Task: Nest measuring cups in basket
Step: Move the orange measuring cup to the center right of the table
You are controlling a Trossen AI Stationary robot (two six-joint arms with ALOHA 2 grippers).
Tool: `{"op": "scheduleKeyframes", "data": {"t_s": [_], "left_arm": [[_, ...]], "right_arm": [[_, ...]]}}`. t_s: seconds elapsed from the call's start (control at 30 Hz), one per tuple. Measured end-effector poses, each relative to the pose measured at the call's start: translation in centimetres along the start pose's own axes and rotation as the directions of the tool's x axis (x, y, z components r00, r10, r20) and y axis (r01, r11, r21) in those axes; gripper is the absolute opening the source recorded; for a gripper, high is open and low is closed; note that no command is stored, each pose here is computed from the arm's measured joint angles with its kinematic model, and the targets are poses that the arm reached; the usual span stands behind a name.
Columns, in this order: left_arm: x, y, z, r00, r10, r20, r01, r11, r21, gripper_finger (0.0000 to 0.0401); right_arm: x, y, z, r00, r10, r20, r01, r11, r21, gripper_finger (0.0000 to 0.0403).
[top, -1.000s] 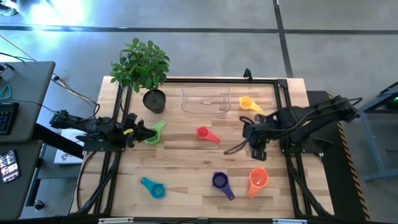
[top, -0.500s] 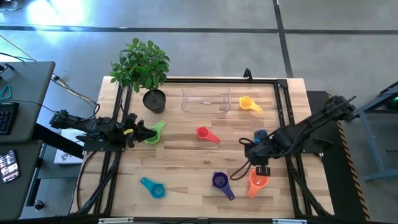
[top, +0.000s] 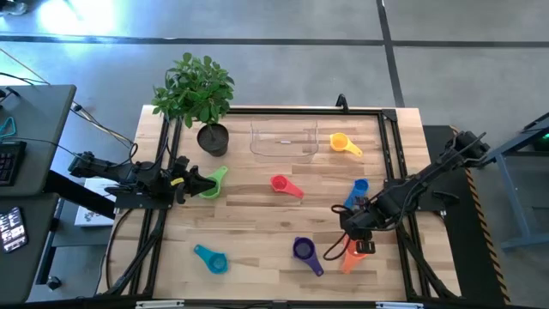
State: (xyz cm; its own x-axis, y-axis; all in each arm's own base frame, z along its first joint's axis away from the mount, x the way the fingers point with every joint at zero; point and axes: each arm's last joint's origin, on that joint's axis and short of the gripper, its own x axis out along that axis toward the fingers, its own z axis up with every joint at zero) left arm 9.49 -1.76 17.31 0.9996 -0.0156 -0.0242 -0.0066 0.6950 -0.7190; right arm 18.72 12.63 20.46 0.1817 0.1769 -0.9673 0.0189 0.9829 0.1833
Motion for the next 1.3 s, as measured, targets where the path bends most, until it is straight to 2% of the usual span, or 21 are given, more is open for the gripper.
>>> {"op": "scheduleKeyframes", "data": {"t_s": [0.67, 0.97, 1.3], "left_arm": [[0.0, 0.0, 0.0, 1.0, 0.005, 0.006, -0.005, 1.0, 0.0, 0.0058], [0.0, 0.0, 0.0, 1.0, 0.006, 0.006, -0.006, 1.0, 0.0, 0.0058], [0.0, 0.0, 0.0, 1.0, 0.006, 0.006, -0.006, 1.0, 0.0, 0.0058]], "right_arm": [[2.0, -0.6, -1.1, 1.0, 0.01, -0.014, -0.01, 1.0, -0.014, 0.0106], [2.0, -0.5, -1.0, 1.0, 0.019, -0.001, -0.019, 1.0, -0.01, 0.0051], [2.0, -0.6, -1.0, 1.0, 0.019, -0.001, -0.019, 1.0, -0.009, 0.0013]]}}
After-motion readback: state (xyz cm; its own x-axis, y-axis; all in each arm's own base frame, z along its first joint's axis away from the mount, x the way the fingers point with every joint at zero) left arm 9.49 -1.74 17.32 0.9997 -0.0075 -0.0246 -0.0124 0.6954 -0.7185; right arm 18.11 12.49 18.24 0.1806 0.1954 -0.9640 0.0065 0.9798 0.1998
